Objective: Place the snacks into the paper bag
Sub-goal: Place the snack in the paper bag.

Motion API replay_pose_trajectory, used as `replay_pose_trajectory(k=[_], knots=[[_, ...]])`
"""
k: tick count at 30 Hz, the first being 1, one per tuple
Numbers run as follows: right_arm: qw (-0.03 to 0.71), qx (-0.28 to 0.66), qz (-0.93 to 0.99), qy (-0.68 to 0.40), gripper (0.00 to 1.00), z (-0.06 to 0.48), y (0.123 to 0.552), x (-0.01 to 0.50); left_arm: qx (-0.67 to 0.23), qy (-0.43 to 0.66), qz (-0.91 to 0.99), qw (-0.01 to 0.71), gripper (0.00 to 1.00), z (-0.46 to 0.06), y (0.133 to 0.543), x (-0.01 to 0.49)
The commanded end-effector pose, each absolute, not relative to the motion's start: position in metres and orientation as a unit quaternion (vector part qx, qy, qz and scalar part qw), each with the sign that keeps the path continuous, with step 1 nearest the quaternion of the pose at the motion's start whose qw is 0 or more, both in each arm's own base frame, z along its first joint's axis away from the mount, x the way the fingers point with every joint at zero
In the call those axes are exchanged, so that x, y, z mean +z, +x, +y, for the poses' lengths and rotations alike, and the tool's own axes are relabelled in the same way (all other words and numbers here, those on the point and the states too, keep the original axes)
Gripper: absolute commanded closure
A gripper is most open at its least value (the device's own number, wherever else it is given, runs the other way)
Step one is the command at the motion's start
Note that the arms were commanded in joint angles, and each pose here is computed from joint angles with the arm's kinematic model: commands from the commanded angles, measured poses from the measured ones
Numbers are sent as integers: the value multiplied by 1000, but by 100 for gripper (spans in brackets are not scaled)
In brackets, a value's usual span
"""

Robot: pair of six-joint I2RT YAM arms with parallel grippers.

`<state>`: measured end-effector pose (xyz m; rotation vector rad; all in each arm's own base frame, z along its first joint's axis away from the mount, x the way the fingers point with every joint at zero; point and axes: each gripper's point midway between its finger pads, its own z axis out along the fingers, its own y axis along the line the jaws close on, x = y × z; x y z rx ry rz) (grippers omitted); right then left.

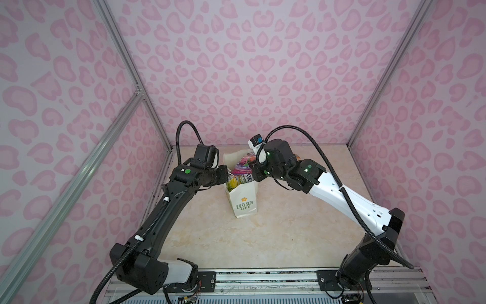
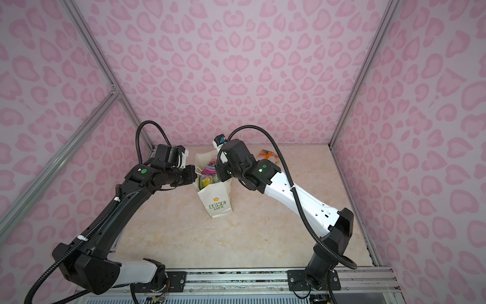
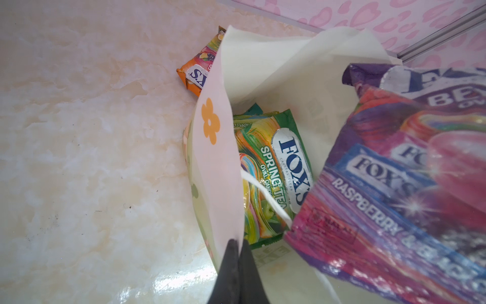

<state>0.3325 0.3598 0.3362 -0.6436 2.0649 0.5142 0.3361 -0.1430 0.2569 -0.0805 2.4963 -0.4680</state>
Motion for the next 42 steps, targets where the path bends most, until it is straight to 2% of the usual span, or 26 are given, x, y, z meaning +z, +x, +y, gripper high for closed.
replay_pose_trajectory(k=[1,26,42], knots=[[455,196,829,-258,100,353,336,341,-168,-36,938,301,97,-139,337,258],[464,161,831,-262,100,336,343,346,-162,-40,937,307,97,-135,336,262],[409,176,827,-342,100,394,329,309,-170,-36,938,299,97,-139,336,258]])
